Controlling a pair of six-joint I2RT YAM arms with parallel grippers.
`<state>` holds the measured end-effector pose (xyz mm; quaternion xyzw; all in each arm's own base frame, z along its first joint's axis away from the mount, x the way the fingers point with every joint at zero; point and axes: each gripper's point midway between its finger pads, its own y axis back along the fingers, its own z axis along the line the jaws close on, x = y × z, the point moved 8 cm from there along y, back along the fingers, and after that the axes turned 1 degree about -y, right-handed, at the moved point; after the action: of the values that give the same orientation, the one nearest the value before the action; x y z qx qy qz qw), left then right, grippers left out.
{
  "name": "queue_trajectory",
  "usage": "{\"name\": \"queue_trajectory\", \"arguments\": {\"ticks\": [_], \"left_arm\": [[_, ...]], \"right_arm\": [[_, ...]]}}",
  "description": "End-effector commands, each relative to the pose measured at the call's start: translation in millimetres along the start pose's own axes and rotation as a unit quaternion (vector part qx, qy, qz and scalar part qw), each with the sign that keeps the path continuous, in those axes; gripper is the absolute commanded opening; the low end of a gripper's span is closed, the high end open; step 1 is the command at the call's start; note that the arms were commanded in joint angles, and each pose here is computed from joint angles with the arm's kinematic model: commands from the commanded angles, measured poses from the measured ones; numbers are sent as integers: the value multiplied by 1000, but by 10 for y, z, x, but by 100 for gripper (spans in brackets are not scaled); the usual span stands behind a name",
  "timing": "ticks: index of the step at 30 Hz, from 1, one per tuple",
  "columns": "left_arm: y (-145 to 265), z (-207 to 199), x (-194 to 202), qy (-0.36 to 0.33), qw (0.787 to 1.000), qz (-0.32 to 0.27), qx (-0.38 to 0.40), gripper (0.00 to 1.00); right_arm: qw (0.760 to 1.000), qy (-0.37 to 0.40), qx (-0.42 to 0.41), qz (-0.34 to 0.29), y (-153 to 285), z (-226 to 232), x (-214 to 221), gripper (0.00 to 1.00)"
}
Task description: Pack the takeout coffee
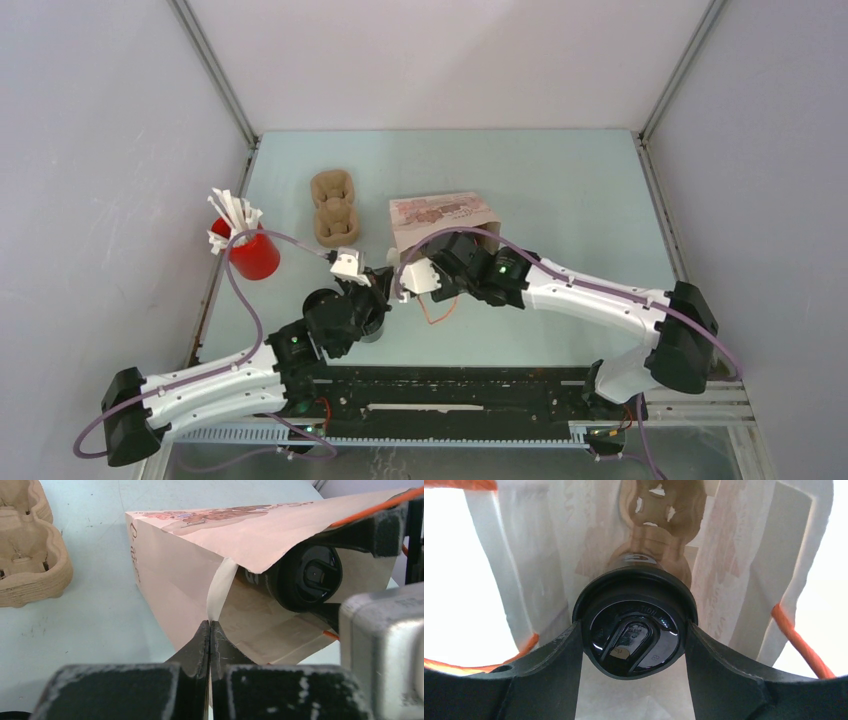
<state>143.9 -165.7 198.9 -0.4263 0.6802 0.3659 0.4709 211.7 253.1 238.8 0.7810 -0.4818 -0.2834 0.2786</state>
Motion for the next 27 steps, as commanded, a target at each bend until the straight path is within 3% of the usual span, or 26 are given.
{"name": "queue_trajectory", "arguments": {"ticks": [1, 20, 27], "left_arm": [[-9, 11, -14, 9, 1000, -13, -11, 0], [5, 11, 8, 15, 1000, -10, -5, 0], [30, 0, -63, 25, 1000, -17, -1, 0]], "right_arm": [[999, 0, 42, 12, 17, -272, -30, 22], [998, 10, 24, 60, -333, -368, 140, 20], [999, 6, 41, 26, -479, -367, 163, 20]]}}
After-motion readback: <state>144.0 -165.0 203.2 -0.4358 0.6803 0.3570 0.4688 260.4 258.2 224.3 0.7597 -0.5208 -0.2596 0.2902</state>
